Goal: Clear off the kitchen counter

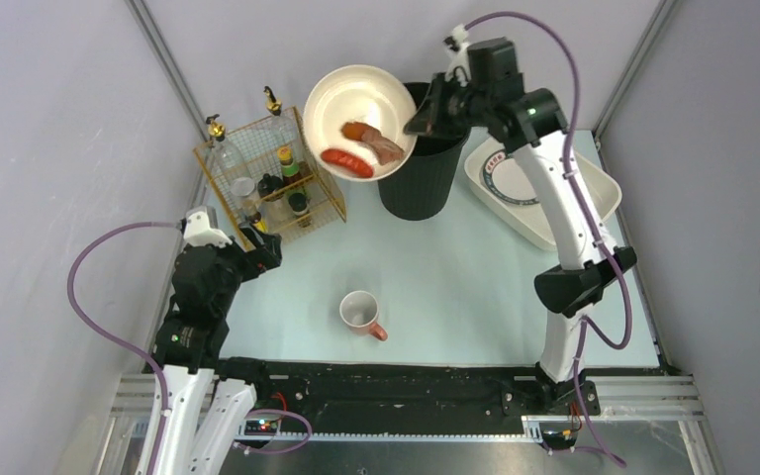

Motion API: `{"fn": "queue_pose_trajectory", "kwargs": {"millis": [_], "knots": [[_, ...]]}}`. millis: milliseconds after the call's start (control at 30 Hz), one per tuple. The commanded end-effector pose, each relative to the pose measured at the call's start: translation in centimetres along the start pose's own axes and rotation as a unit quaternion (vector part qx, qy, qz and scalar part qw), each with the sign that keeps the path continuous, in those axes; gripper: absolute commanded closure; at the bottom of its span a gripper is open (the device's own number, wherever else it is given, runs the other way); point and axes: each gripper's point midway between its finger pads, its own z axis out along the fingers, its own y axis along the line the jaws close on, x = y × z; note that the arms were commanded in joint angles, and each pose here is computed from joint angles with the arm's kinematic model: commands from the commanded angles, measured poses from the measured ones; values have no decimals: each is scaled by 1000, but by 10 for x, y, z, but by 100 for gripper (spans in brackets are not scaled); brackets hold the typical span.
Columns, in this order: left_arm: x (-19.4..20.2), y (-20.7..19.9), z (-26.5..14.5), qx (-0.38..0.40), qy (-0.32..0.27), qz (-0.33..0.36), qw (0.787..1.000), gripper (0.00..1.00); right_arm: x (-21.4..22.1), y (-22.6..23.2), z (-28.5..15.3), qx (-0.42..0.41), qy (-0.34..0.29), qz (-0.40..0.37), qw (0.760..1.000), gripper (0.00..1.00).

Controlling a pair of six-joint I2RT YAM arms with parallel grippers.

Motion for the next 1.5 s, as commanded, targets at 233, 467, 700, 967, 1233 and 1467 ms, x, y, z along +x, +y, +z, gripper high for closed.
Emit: {"fn": "queue_pose_trajectory", "kwargs": {"millis": [233,467,700,967,1233,1467], "knots": [[0,0,4,-2,3,-6,1000,0,-67,-77,-20,22,-82,118,989,100],[0,1,5,-4,5,-8,1000,0,-91,-122,-6,56,-112,168,978,100],[2,1,6,-4,10,-8,1000,0,-104,-147,9,80,-147,170,971,100],[2,1,7,-4,11,-8,1000,0,-124,-170,15,115,-209,139,961,100],[2,2,7,-5,10,-7,1000,0,-134,-178,11,151,-274,73,947,100],[2,2,8,-5,12,-7,1000,0,-142,-161,-4,167,-338,-11,926,100]]}}
